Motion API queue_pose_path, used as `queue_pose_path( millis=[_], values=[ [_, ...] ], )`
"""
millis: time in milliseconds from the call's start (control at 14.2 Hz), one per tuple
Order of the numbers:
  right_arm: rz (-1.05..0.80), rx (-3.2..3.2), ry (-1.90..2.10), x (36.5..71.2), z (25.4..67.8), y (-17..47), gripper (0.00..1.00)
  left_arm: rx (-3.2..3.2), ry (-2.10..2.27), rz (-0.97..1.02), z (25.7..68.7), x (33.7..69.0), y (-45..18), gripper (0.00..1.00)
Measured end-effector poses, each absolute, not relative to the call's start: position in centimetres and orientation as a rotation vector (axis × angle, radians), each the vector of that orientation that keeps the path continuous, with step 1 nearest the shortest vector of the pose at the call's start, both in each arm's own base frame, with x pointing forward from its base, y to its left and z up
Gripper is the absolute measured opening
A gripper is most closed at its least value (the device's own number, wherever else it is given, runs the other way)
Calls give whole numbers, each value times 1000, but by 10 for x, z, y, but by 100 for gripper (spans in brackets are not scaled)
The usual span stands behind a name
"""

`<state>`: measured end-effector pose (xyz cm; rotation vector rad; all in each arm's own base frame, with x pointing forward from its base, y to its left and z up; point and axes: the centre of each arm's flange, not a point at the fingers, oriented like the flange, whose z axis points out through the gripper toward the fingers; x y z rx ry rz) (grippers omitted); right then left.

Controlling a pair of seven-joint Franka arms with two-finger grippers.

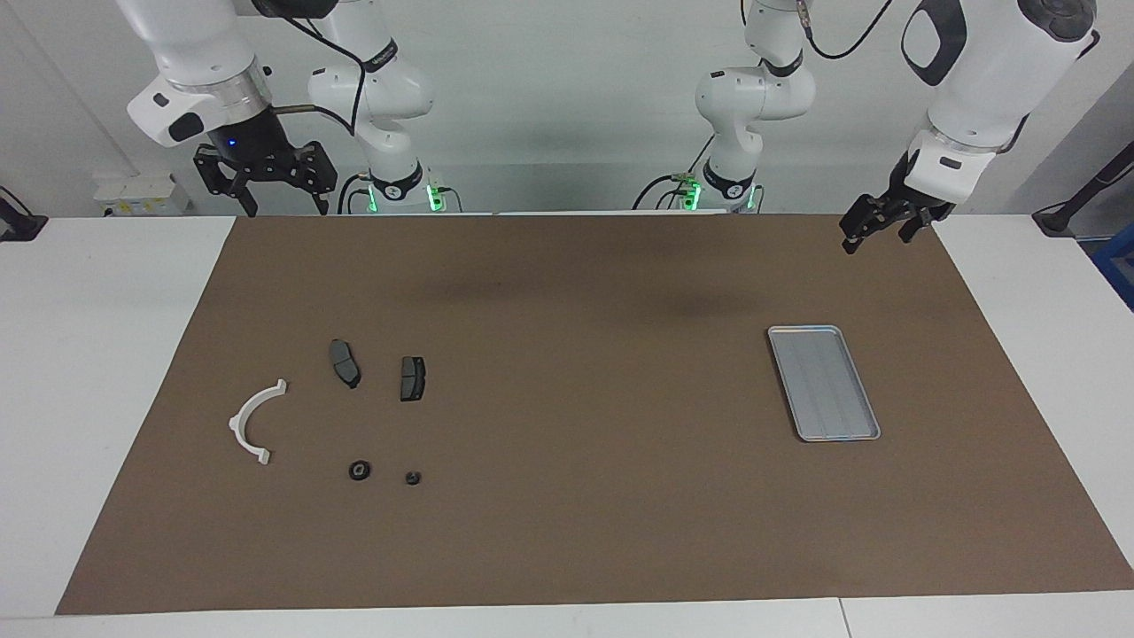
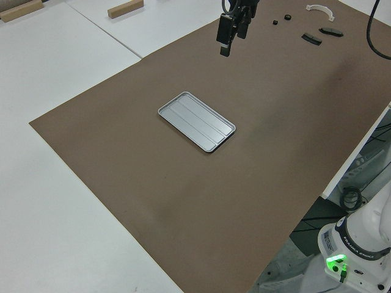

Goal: Pick bearing gear from pile to tray

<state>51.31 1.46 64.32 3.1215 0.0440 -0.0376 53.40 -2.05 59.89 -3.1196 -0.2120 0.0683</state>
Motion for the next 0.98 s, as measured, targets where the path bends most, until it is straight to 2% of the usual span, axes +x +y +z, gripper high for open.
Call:
queue_pose_path(
  millis=[352, 985],
  values=[
    [-14, 3122, 44, 534, 598, 42, 100, -3120, -212, 68, 599, 534, -20, 100],
    [11, 3127, 3, 634, 416, 92, 100, -3120, -212, 68, 599, 534, -20, 100]
  ],
)
